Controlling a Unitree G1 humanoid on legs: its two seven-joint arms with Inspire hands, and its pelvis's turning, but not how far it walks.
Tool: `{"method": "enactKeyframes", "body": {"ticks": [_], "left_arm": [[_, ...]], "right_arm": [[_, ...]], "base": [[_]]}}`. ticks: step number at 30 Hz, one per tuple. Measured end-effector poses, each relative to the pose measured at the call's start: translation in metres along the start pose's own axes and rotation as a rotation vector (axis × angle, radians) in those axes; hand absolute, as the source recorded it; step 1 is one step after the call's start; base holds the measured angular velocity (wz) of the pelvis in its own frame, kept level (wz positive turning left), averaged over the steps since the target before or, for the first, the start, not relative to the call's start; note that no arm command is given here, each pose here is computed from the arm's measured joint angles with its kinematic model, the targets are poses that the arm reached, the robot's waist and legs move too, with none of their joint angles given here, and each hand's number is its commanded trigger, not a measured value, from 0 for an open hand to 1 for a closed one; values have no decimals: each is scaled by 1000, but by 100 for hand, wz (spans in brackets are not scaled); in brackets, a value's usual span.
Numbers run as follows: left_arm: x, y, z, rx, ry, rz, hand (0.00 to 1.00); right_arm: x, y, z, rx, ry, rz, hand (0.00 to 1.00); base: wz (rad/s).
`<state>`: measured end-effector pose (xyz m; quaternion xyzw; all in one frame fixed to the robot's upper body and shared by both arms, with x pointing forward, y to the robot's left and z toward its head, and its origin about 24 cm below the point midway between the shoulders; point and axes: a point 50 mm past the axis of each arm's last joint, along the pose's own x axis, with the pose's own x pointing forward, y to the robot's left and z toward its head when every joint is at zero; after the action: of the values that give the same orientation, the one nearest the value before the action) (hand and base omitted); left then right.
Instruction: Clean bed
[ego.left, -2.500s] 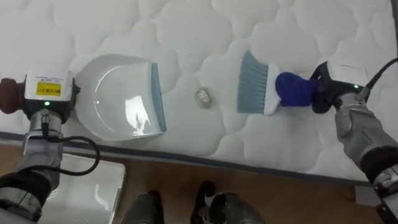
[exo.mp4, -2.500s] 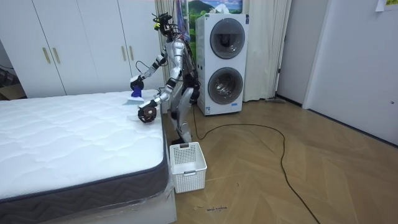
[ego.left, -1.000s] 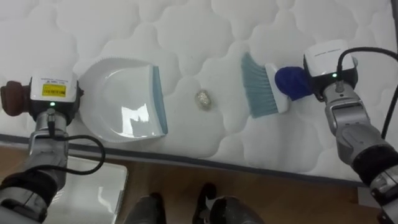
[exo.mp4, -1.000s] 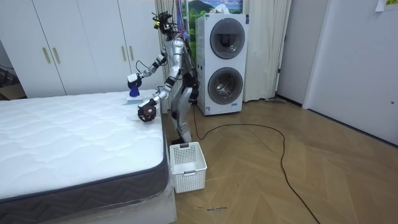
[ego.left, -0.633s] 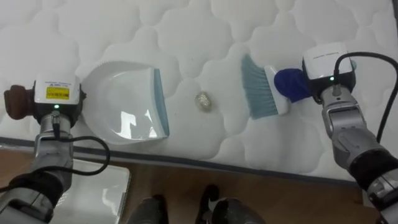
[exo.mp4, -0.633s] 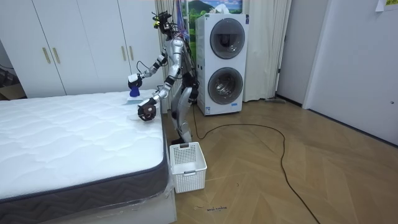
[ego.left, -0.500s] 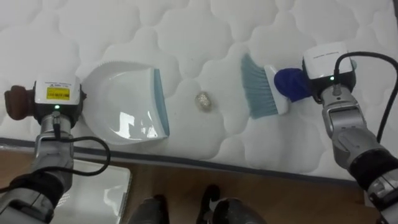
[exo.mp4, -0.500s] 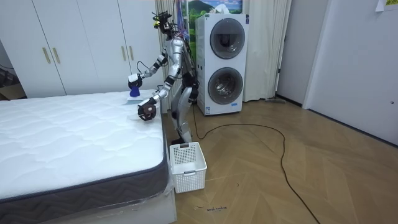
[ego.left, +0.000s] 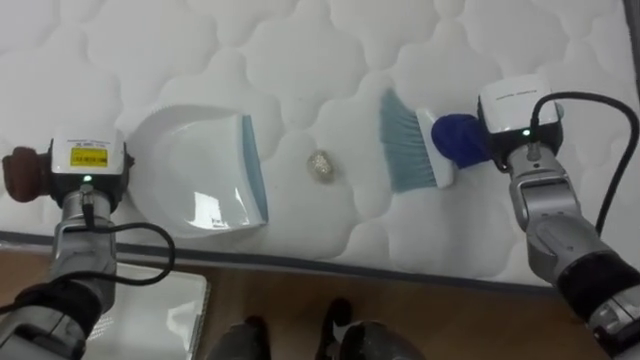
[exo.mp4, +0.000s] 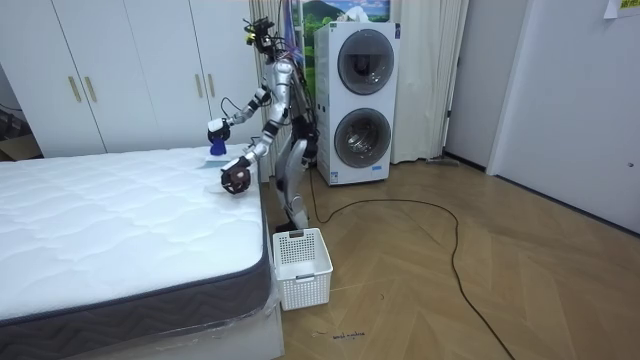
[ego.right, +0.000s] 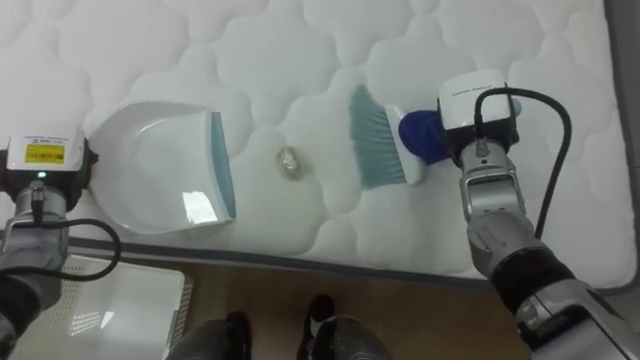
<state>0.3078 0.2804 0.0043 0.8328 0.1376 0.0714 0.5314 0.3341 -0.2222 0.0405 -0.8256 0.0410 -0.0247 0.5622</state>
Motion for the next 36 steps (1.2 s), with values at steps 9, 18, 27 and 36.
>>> {"method": "enactKeyframes", "body": {"ticks": [9,18,27,36], "left_arm": [[-2,-4,-2,4,1,-25,100],[-1,-2,-7,0,19,-3,100],[-1,-2,-7,-6,25,-6,100],[-2,-4,-6,-13,23,-9,100]], "right_arm": [[0,-7,9,82,-14,46,100],[1,-21,15,115,-46,74,100],[0,-29,27,148,-93,137,100],[-9,-47,73,314,-274,194,100]], "base": [[-3],[-3],[0],[0]]}}
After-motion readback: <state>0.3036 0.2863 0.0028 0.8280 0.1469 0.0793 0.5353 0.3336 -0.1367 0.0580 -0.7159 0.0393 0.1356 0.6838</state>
